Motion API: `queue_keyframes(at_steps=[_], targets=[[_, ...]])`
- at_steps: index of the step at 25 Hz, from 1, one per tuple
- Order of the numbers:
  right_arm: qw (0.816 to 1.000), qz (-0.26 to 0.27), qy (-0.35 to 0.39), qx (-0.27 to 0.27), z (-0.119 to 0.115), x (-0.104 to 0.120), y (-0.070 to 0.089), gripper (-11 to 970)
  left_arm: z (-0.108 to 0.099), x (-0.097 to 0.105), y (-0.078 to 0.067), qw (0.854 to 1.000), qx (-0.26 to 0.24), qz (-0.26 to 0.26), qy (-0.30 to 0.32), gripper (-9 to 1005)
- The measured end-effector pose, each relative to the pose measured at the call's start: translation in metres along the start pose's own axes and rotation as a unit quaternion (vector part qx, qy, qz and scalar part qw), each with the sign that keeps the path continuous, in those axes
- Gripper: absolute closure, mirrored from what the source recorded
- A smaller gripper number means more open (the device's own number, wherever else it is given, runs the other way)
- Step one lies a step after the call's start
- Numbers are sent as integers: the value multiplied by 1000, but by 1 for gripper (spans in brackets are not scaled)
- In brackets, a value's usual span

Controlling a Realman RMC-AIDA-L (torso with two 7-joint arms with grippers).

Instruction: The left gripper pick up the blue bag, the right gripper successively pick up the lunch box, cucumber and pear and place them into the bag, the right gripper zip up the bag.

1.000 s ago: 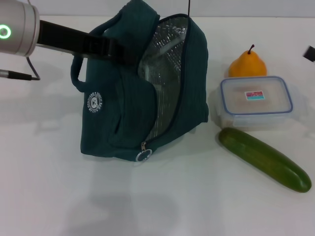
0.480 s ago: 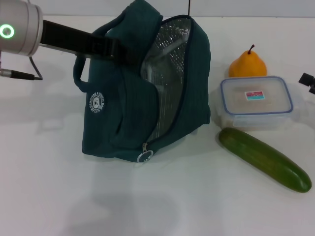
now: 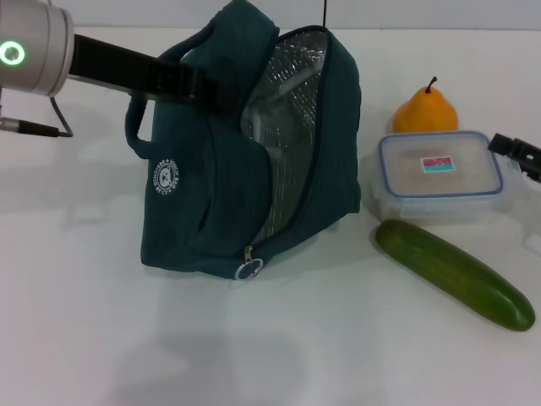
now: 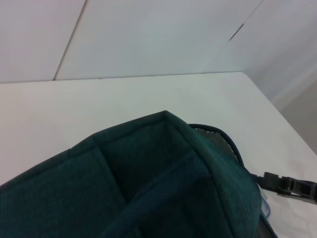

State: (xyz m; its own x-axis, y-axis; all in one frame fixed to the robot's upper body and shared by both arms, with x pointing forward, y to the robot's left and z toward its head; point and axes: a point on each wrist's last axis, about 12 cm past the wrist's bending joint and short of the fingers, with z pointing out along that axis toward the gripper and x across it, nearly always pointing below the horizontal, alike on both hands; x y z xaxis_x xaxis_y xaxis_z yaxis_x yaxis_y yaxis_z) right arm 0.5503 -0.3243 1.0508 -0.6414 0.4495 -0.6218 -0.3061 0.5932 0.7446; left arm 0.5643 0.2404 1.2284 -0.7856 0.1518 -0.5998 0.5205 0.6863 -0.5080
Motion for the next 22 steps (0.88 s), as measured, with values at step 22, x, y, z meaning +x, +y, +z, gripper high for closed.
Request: queue_keyframes(at_steps=[22], targets=[[1000, 26, 9, -5, 9, 9, 4, 209, -1, 1, 2, 1000, -1, 2, -2, 957]])
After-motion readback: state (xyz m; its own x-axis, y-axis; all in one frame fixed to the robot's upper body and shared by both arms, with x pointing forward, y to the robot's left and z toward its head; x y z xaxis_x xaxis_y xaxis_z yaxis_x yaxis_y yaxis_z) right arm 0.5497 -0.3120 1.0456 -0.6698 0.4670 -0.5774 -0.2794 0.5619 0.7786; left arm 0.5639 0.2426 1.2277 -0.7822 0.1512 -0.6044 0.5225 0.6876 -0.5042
